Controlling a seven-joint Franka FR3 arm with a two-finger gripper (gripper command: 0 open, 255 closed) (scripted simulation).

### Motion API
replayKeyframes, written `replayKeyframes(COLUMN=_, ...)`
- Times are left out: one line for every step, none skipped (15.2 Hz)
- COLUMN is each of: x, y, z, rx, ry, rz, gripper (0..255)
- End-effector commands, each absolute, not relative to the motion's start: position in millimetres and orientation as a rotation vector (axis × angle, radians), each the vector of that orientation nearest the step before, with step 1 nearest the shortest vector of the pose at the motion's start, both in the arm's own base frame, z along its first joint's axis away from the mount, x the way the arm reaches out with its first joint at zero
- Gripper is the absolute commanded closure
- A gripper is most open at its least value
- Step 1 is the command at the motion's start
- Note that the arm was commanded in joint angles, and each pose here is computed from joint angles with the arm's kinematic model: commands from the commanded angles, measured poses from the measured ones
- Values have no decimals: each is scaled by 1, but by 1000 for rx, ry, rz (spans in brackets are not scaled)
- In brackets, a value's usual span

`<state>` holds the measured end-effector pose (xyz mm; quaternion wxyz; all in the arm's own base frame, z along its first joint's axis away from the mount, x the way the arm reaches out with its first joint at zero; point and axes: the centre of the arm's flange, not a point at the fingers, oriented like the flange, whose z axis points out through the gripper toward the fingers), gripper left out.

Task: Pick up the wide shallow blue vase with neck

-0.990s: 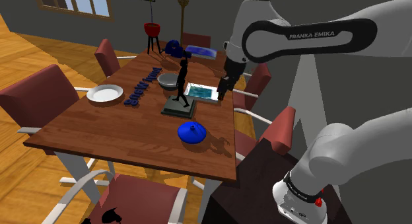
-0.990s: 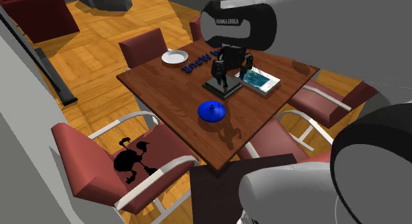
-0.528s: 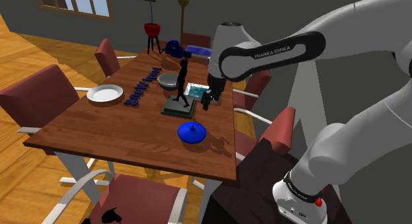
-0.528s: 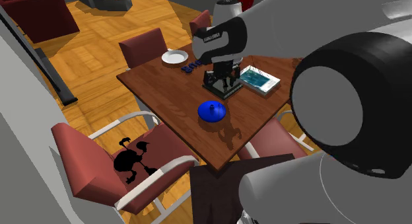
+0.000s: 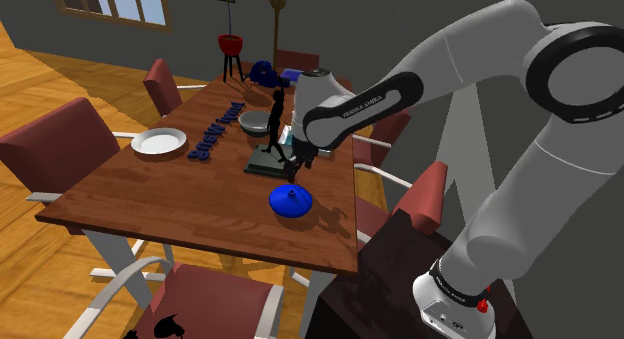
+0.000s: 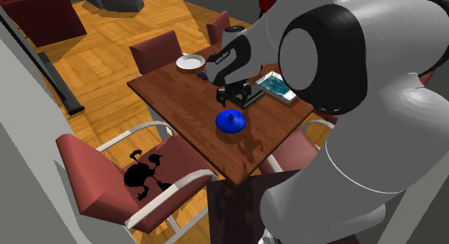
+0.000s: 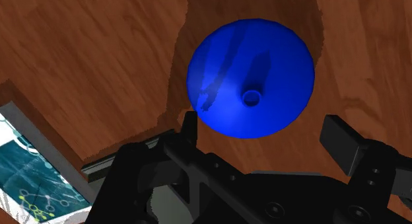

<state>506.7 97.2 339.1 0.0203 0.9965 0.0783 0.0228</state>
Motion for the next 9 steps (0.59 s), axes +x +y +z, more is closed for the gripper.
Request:
replayKeyframes(x=520, y=103, z=316, rx=3088, ry=236, rz=64, gripper=0)
replayKeyframes(x=527, y=105, z=305, rx=3086, ry=233, rz=60, gripper=0)
replayKeyframes(x=530, y=106, z=300, rx=3086, ry=231, rz=58, gripper=0)
replayKeyframes(x=530, y=106, z=295, rx=3086, ry=231, rz=58, gripper=0)
replayKeyframes(x=530, y=106, z=290, rx=3086, ry=231, rz=58, gripper=0)
replayKeyframes(x=530, y=106, z=285, rx=3086, ry=231, rz=58, gripper=0)
replayKeyframes(x=530, y=106, z=279, rx=3086, ry=231, rz=58, gripper=0)
replayKeyframes(x=530, y=106, z=274, rx=3086, ry=231, rz=58, gripper=0)
replayKeyframes(x=530, y=106, z=269, rx=3086, ry=231, rz=58, gripper=0)
